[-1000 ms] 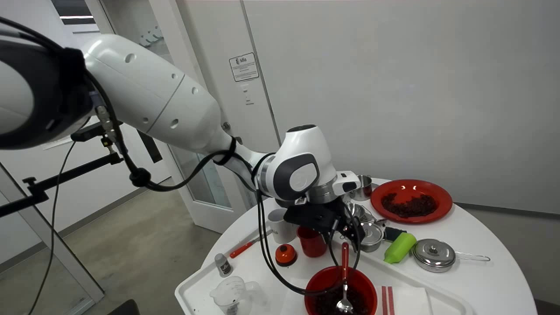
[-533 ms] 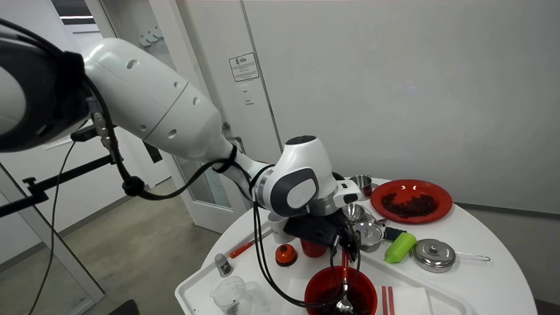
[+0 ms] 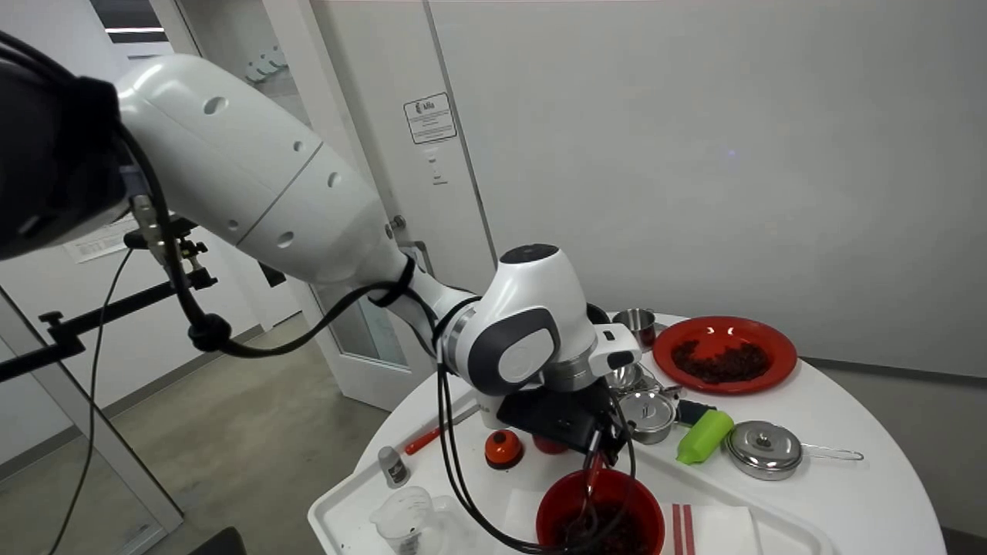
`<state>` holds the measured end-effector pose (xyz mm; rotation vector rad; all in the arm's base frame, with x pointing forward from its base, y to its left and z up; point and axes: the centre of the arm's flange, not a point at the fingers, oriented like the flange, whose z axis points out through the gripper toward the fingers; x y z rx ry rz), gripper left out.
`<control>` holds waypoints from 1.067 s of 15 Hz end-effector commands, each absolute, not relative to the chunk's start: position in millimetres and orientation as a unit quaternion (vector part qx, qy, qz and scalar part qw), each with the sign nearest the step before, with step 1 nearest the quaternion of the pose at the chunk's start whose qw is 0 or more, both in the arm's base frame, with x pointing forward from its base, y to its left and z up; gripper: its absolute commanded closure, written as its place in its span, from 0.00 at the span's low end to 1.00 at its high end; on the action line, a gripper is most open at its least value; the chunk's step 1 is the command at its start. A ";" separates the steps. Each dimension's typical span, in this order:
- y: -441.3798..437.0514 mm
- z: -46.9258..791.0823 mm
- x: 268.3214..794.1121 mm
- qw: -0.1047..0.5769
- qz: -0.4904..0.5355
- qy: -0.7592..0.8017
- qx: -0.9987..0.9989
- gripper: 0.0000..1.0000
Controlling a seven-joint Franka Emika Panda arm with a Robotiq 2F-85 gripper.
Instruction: Put the spoon in the orange mug
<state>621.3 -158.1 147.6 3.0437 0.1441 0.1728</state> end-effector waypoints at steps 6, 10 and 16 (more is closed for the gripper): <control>-165.1 176.3 598.3 0.040 0.078 0.047 0.995 0.92; -164.7 191.1 596.4 0.045 0.089 0.045 0.994 0.92; -159.7 213.4 596.9 0.046 0.098 0.046 0.993 0.92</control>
